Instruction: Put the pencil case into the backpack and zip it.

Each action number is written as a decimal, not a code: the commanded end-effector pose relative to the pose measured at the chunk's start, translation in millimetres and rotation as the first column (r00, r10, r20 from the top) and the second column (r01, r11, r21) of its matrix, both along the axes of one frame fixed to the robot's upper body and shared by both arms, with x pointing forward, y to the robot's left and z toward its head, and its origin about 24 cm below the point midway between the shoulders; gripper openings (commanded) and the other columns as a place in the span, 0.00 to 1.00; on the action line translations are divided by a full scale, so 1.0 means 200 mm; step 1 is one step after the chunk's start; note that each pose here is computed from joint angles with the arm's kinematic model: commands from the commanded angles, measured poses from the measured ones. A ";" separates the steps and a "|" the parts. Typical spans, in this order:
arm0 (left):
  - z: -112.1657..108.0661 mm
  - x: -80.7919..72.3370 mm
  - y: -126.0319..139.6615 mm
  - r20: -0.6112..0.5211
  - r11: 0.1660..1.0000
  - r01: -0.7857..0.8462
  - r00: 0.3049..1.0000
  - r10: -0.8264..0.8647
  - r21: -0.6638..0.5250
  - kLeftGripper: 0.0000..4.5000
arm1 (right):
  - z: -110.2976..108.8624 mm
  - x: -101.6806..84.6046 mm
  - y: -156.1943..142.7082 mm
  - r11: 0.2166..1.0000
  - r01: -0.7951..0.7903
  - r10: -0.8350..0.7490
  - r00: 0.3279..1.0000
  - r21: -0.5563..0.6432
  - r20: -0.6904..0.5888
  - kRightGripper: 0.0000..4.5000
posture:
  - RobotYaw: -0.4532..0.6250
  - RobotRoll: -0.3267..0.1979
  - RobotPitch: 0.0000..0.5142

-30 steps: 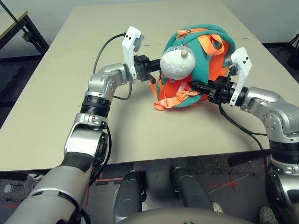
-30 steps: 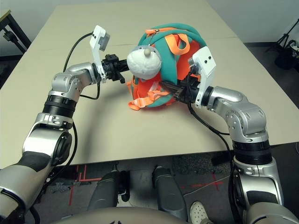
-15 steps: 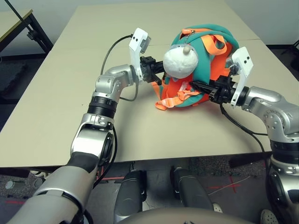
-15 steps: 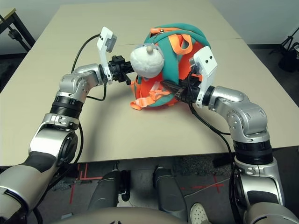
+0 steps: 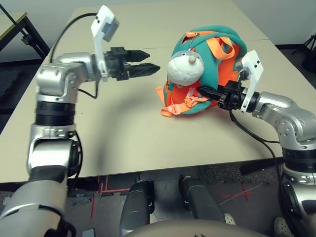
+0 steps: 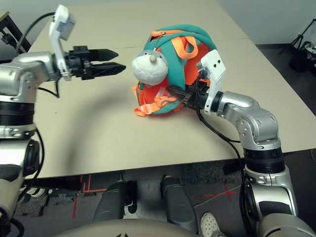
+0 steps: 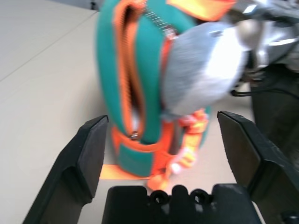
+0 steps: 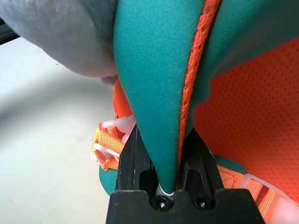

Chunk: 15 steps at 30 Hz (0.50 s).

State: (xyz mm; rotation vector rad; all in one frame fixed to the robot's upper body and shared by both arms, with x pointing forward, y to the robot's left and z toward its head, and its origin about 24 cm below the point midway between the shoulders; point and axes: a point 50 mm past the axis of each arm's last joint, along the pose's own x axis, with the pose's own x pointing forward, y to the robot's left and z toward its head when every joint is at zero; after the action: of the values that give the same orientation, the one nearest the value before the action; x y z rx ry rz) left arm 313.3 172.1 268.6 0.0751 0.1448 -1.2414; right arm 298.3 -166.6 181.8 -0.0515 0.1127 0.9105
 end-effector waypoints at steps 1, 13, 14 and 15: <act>0.12 -0.07 -0.04 0.045 0.995 0.094 0.995 -0.093 -0.029 1.00 | 0.00 0.00 0.06 0.996 -0.090 0.090 0.996 -0.002 0.002 0.09 | 0.29 0.62 0.21; 0.06 0.03 -0.25 0.117 0.992 0.123 0.985 -0.125 0.031 1.00 | 0.00 0.02 0.07 0.995 -0.100 0.100 0.995 -0.003 0.009 0.09 | 0.29 0.62 0.22; 0.04 0.04 -0.27 0.116 0.991 0.126 0.985 -0.130 0.039 1.00 | 0.00 0.01 0.07 0.995 -0.098 0.098 0.995 -0.002 0.010 0.09 | 0.27 0.62 0.22; 0.03 0.05 -0.29 0.115 0.991 0.128 0.984 -0.133 0.043 1.00 | 0.00 0.01 0.07 0.995 -0.097 0.097 0.995 -0.001 0.012 0.09 | 0.27 0.62 0.22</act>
State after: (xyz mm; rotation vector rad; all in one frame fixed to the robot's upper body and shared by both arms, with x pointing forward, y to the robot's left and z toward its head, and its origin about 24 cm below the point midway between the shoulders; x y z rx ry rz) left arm 319.4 120.3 277.9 0.1548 0.0521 -1.3699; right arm 305.0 -163.7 180.4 -0.0651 0.1125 0.9401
